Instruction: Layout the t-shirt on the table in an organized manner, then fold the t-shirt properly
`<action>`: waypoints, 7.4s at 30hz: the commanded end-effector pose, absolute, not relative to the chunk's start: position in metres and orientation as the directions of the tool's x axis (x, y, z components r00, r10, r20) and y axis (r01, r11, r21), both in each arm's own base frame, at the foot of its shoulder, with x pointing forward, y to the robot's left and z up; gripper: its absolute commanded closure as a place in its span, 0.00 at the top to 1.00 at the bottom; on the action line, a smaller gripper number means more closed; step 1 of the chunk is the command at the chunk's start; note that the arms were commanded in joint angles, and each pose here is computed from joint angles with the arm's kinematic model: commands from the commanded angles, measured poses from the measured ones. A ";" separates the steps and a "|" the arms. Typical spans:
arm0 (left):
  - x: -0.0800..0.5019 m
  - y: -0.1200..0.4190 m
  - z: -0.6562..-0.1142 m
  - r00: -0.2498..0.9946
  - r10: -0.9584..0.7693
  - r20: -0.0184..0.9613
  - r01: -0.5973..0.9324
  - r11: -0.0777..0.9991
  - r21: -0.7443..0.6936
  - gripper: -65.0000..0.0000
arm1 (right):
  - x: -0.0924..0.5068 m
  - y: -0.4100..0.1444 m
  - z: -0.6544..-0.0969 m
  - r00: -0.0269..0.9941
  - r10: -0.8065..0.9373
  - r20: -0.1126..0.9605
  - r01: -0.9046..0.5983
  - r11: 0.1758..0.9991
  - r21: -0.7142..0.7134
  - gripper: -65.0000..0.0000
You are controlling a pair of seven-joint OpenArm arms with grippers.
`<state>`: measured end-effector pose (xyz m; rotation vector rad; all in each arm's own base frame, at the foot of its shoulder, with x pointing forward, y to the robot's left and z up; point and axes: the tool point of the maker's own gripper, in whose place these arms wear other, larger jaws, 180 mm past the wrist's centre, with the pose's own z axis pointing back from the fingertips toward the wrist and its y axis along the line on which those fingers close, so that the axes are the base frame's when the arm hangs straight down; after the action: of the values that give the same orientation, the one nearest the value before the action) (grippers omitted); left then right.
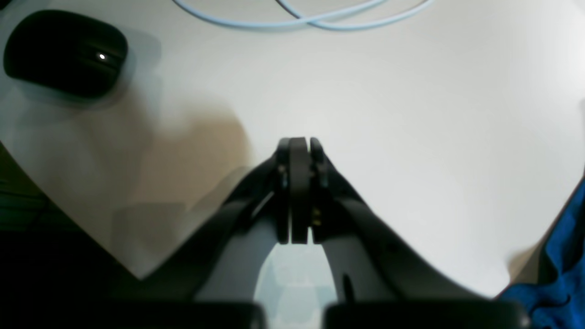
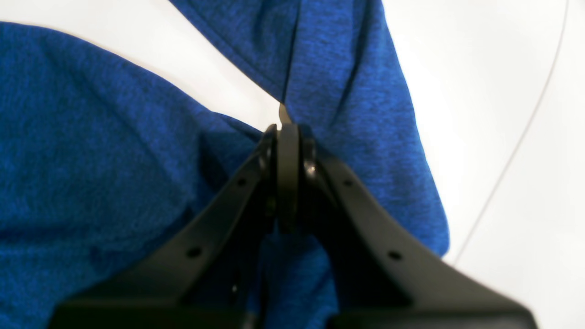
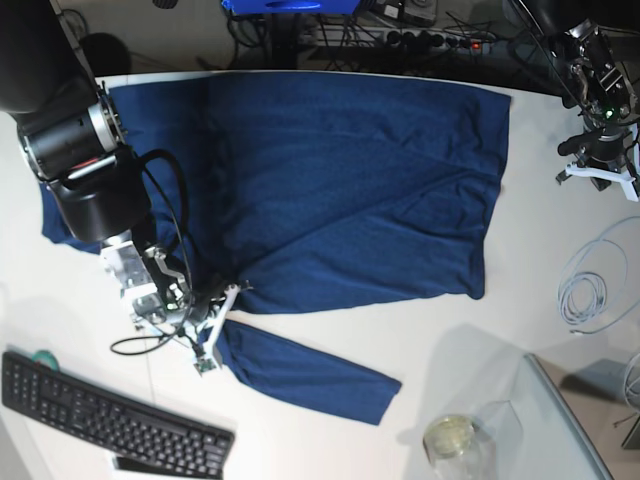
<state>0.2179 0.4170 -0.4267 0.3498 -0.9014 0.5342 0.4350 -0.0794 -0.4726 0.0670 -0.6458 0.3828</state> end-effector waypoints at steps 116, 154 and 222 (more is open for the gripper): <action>0.227 0.424 -0.412 0.482 0.253 0.839 -0.566 0.820 0.078 0.00 | 0.403 -0.028 -0.391 0.625 0.211 0.752 -0.384 0.922 0.060 0.00; 0.221 0.427 -0.414 0.491 0.252 0.834 -0.571 0.816 0.090 0.00 | 0.445 0.001 -0.436 0.725 0.186 0.663 -0.350 0.928 0.123 0.36; 0.222 0.429 -0.412 0.497 0.241 0.834 -0.564 0.820 0.099 0.00 | 0.443 0.015 -0.440 0.644 0.258 0.720 -0.428 0.902 0.060 0.43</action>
<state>0.2148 0.4197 -0.4275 0.3600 -0.8858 0.5165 0.4227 0.0119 -0.4625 0.2283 -0.7111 0.3943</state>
